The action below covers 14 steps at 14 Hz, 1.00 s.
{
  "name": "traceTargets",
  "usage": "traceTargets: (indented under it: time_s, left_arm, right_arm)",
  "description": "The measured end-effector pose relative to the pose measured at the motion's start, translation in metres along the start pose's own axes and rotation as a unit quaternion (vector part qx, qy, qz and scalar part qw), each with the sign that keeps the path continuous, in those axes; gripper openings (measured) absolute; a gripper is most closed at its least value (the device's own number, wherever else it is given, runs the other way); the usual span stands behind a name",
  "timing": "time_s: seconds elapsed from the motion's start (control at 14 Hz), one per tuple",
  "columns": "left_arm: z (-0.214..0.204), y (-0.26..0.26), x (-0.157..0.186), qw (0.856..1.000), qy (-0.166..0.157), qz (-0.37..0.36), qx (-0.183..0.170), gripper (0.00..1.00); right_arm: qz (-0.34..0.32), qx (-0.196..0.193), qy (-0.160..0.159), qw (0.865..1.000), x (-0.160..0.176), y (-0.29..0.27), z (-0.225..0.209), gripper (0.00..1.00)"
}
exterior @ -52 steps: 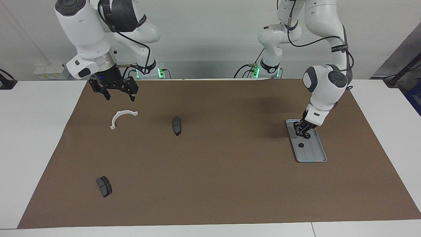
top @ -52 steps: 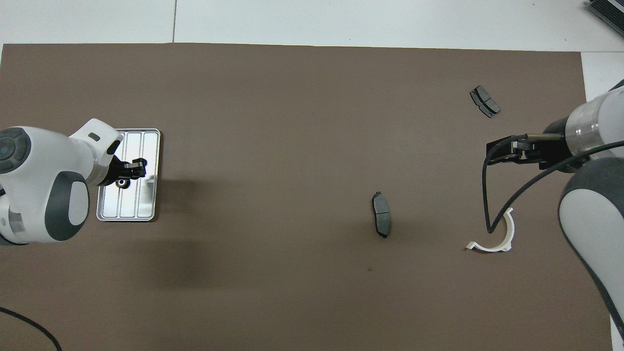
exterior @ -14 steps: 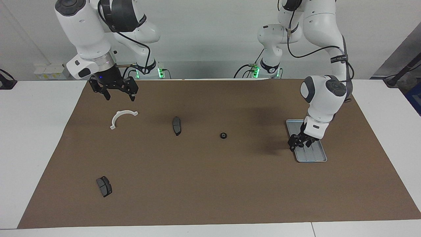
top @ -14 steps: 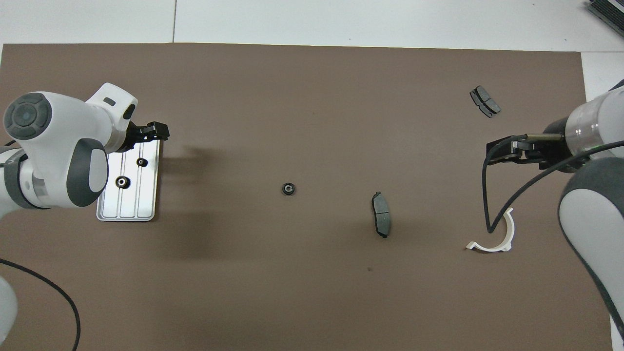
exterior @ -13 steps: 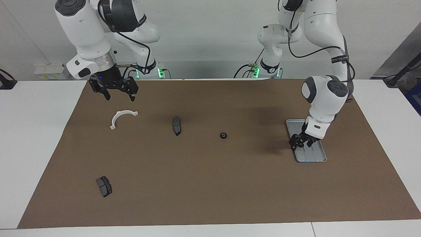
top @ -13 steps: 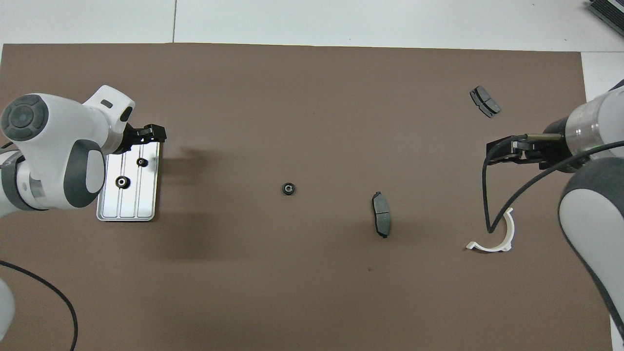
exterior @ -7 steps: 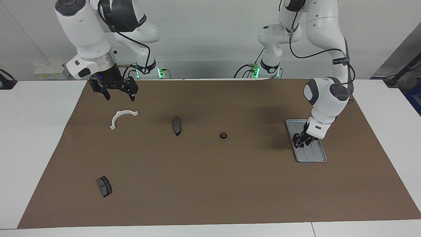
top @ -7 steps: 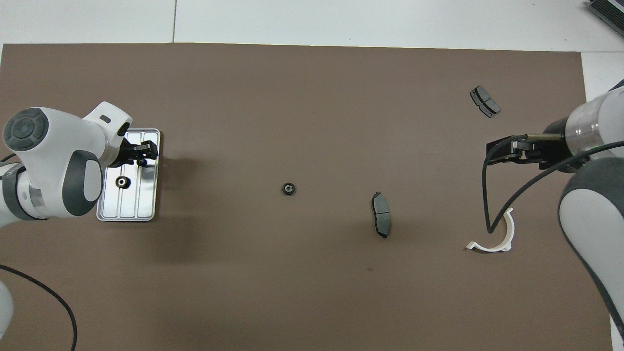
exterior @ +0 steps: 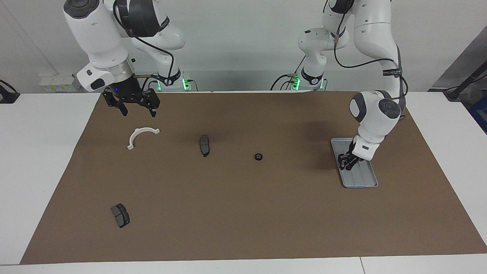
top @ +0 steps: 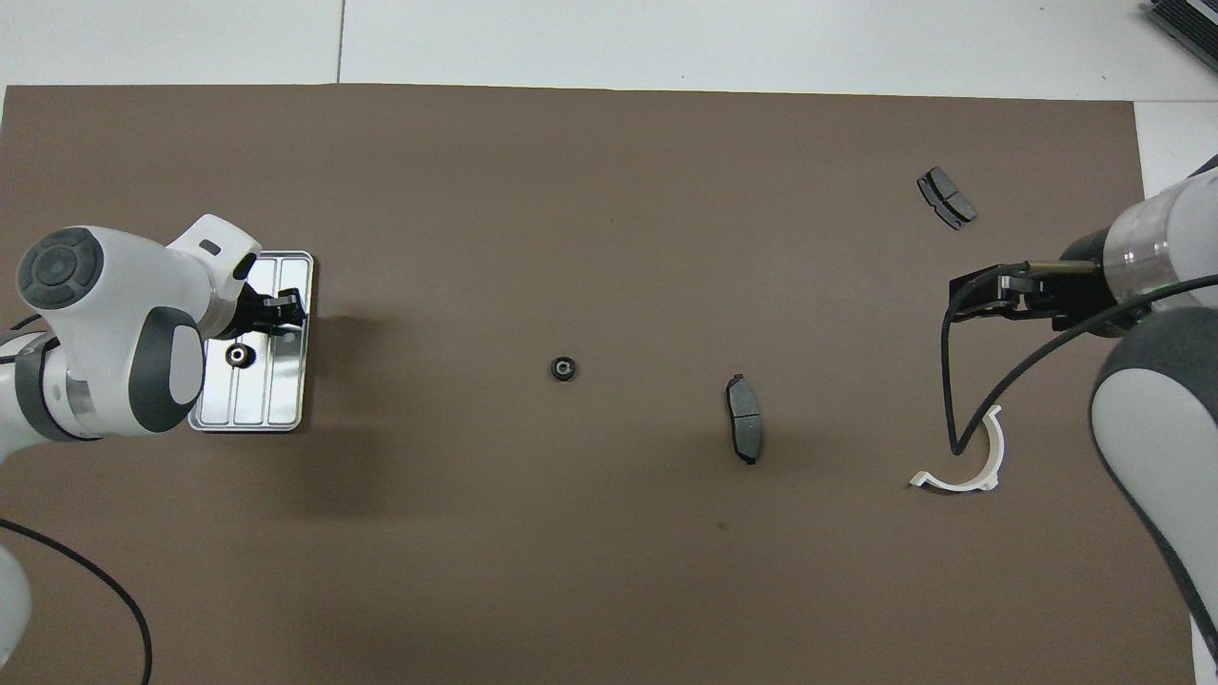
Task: Place bearing gear from tray to pile
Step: 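Grasp a second bearing from the tray with the left gripper and lift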
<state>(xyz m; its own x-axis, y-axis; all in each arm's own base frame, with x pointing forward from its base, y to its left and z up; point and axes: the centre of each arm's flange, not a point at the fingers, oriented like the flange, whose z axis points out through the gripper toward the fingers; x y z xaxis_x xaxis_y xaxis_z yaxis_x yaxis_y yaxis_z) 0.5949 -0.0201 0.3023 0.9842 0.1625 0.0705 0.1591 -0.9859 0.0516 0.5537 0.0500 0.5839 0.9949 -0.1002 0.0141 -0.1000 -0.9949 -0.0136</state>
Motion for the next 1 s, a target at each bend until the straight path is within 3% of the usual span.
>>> traceTargets:
  time_s: [0.29, 0.36, 0.64, 1.0]
  left_arm:
    - [-0.001, -0.002, 0.001, 1.000, 0.003, -0.001, 0.000, 0.31]
    - [-0.001, -0.002, 0.001, 1.000, 0.003, -0.002, 0.000, 0.26]
    - [-0.008, -0.001, 0.007, 1.000, 0.013, -0.002, -0.002, 0.25]
    - [-0.048, 0.007, 0.033, 1.000, 0.027, 0.001, -0.006, 0.25]
  right_arm:
    - [0.000, 0.000, 0.000, 1.000, 0.000, 0.000, 0.000, 1.00]
    - [0.000, 0.000, 0.000, 1.000, 0.000, 0.000, 0.000, 1.00]
    - [0.000, 0.000, 0.000, 1.000, 0.000, 0.000, 0.000, 1.00]
    - [0.000, 0.000, 0.000, 1.000, 0.000, 0.000, 0.000, 1.00]
